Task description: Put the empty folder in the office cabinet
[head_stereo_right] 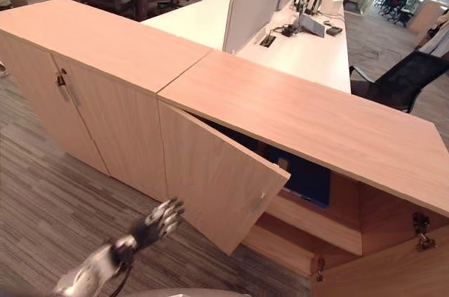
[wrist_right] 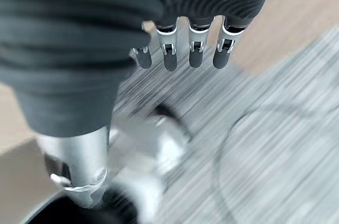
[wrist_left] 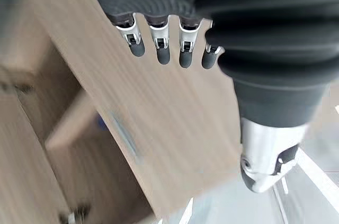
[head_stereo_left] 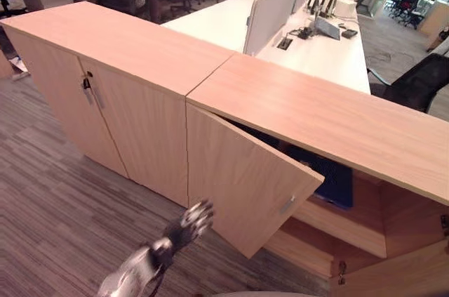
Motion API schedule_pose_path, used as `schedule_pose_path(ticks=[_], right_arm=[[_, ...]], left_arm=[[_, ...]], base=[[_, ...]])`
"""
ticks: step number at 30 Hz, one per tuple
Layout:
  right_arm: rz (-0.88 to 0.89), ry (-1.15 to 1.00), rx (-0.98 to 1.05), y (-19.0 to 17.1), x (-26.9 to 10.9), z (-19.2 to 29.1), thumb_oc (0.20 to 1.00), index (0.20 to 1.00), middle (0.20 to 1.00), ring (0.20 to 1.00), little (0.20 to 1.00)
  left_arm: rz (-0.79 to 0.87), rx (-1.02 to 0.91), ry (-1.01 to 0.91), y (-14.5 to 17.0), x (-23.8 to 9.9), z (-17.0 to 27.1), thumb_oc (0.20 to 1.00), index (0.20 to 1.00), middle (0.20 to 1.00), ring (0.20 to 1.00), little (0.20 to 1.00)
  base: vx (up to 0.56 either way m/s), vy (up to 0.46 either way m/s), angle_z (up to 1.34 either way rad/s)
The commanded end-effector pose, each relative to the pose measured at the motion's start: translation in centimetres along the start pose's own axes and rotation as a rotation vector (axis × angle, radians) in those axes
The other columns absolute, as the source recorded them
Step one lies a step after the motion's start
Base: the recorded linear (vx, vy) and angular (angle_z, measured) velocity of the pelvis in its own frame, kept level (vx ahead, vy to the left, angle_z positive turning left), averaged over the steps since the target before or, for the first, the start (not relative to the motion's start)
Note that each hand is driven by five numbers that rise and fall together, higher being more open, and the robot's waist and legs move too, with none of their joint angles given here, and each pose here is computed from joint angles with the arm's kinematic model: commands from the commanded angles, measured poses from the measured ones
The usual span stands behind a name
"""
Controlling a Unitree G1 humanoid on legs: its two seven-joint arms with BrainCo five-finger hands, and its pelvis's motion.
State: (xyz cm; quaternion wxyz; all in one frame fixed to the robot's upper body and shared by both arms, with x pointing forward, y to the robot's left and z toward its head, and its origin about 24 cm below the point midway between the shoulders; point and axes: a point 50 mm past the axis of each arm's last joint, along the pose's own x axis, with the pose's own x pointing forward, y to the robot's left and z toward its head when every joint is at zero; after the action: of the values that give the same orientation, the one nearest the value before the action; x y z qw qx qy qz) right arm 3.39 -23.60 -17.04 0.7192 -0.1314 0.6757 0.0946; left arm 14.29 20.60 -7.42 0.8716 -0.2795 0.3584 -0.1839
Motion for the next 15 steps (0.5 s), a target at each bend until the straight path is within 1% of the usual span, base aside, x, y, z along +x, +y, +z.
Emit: schedule_pose_path(ticks=[1, 3, 4, 5, 6, 7, 8, 10, 11, 13, 15], right_arm=[[-0.009, -0.116, 0.069, -0.6, -0.1, 3.6, 1.000, 1.000, 1.000, 1.000, 1.000], [-0.039, -0.177, 0.085, -1.5, -0.4, 5.9, 1.000, 1.000, 1.000, 1.000, 1.000], [-0.041, -0.177, 0.084, -1.5, -0.4, 5.9, 1.000, 1.000, 1.000, 1.000, 1.000], [-0.056, -0.168, 0.119, -1.9, -0.5, 5.8, 1.000, 1.000, 1.000, 1.000, 1.000], [-0.085, -0.188, 0.208, -2.8, -0.7, 6.0, 1.000, 1.000, 1.000, 1.000, 1.000], [-0.086, -0.188, 0.207, -2.8, -0.7, 6.1, 1.000, 1.000, 1.000, 1.000, 1.000], [-0.081, -0.196, 0.241, -2.7, -0.7, 6.0, 1.000, 1.000, 1.000, 1.000, 1.000], [-0.077, -0.183, 0.278, -2.6, -0.6, 5.5, 1.000, 1.000, 1.000, 1.000, 1.000], [-0.076, -0.171, 0.309, -2.4, -0.5, 4.9, 1.000, 1.000, 1.000, 1.000, 1.000], [-0.075, -0.176, 0.332, -2.0, -0.4, 4.9, 1.000, 1.000, 1.000, 1.000, 1.000], [-0.074, -0.194, 0.376, -1.6, -0.3, 5.1, 1.000, 1.000, 1.000, 1.000, 1.000]], left_arm=[[-0.157, 0.134, -0.079, -3.0, 2.0, 3.1, 1.000, 1.000, 1.000, 1.000, 1.000], [0.073, 0.134, 0.039, 1.1, -0.3, -0.3, 1.000, 1.000, 1.000, 1.000, 1.000], [0.072, 0.135, 0.038, 1.1, -0.2, -0.3, 1.000, 1.000, 1.000, 1.000, 1.000], [0.210, 0.042, 0.106, 3.1, -1.4, -3.4, 1.000, 1.000, 1.000, 1.000, 1.000], [0.434, -0.173, 0.162, 5.7, -3.0, -8.1, 1.000, 1.000, 1.000, 1.000, 1.000], [0.433, -0.173, 0.161, 5.7, -3.0, -8.1, 1.000, 1.000, 1.000, 1.000, 1.000], [0.586, -0.226, 0.168, 7.0, -4.2, -9.4, 1.000, 1.000, 1.000, 1.000, 1.000], [0.719, -0.204, 0.211, 8.1, -5.1, -10.0, 1.000, 1.000, 1.000, 1.000, 1.000], [0.828, -0.185, 0.277, 8.7, -6.2, -10.7, 1.000, 1.000, 1.000, 1.000, 1.000], [0.886, -0.161, 0.335, 8.8, -6.6, -11.4, 1.000, 1.000, 1.000, 1.000, 1.000], [0.920, -0.133, 0.348, 8.8, -6.6, -11.5, 1.000, 1.000, 1.000, 1.000, 1.000]], base=[[-0.11, 0.023, -0.65], [-0.09, 0.002, -0.85], [0.01, -0.069, -1.46], [0.06, -0.182, -1.53], [0.06, -0.184, -1.12], [0.07, -0.285, -0.74], [0.03, -0.229, -0.79], [0.08, -0.339, -0.69], [0.13, -0.367, -0.47], [0.12, -0.297, -0.31], [0.12, -0.347, -0.23]])
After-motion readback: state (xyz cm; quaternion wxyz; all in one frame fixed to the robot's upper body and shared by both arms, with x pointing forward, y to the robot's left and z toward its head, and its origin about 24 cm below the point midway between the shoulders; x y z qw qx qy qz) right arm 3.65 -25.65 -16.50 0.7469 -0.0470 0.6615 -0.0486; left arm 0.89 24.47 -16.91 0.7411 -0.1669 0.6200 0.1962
